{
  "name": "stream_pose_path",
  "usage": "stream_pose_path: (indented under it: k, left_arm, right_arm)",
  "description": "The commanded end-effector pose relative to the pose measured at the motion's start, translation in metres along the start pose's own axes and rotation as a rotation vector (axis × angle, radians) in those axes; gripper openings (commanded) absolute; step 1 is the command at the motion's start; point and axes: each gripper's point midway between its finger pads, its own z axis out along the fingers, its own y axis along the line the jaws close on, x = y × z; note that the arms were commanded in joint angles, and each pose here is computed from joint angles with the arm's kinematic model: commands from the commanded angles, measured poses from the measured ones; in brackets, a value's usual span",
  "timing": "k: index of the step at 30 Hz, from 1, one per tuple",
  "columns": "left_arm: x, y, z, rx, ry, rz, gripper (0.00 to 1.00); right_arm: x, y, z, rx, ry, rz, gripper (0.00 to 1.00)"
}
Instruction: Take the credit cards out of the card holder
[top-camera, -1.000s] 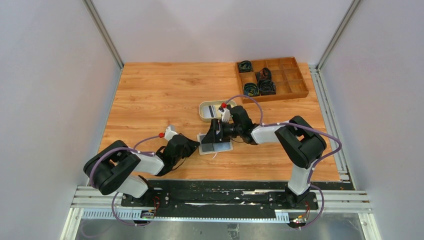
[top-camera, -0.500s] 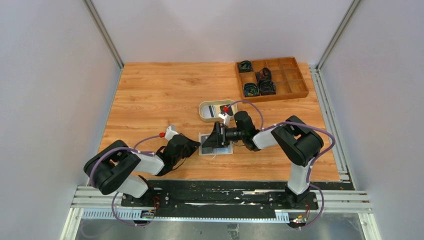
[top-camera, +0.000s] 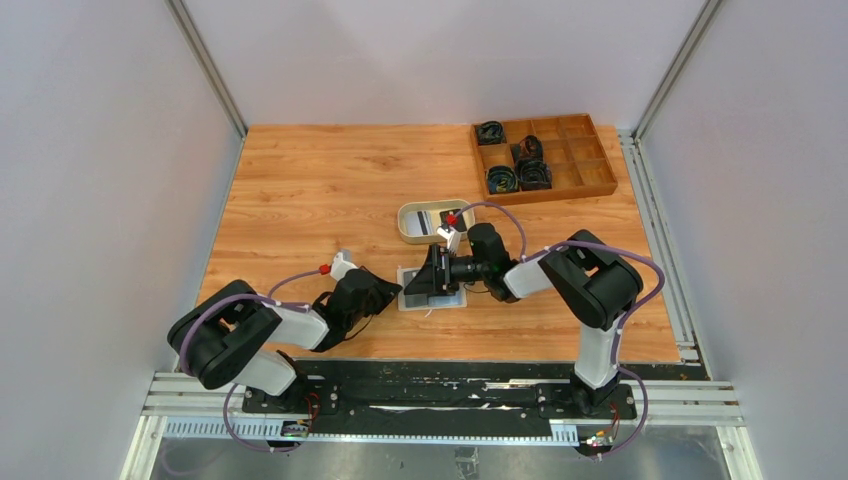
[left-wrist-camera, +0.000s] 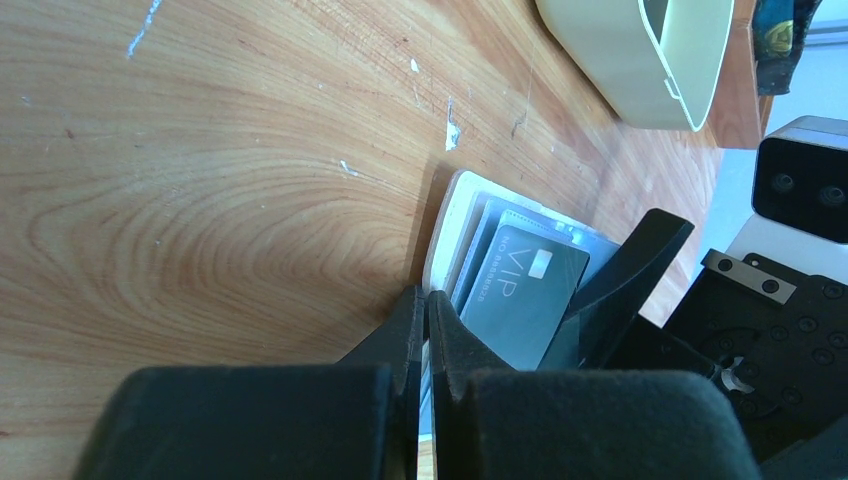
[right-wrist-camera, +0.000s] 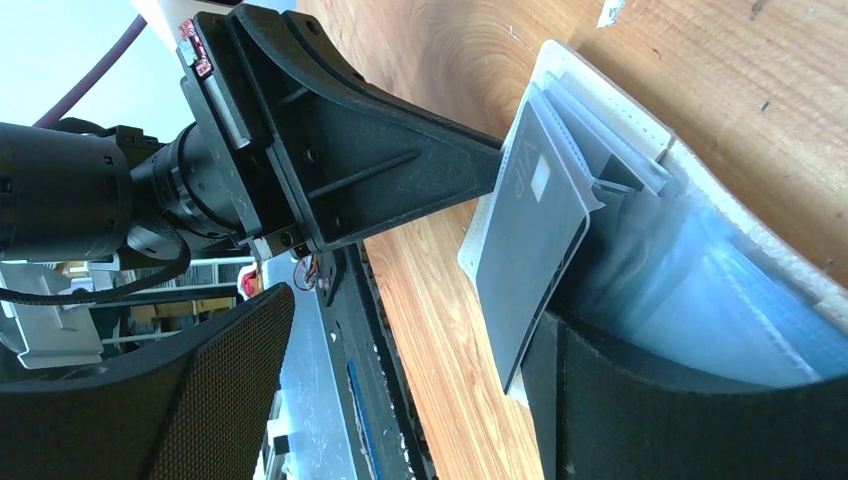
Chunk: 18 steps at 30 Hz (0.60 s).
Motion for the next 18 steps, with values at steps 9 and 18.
stream_pose_path:
  k: [9,18]
  left_arm:
    - [0.001,0.015,0.0,-0.058,0.006,0.054,0.0]
    - [0.002,0.016,0.0,-0.061,0.007,0.055,0.0]
  right_arm:
    - [-0.03,0.008,-0.024,0.021,-0.06,-0.051,0.82]
    - [-0.038,0.014,-0.041,0.04,-0.082,-0.077,0.82]
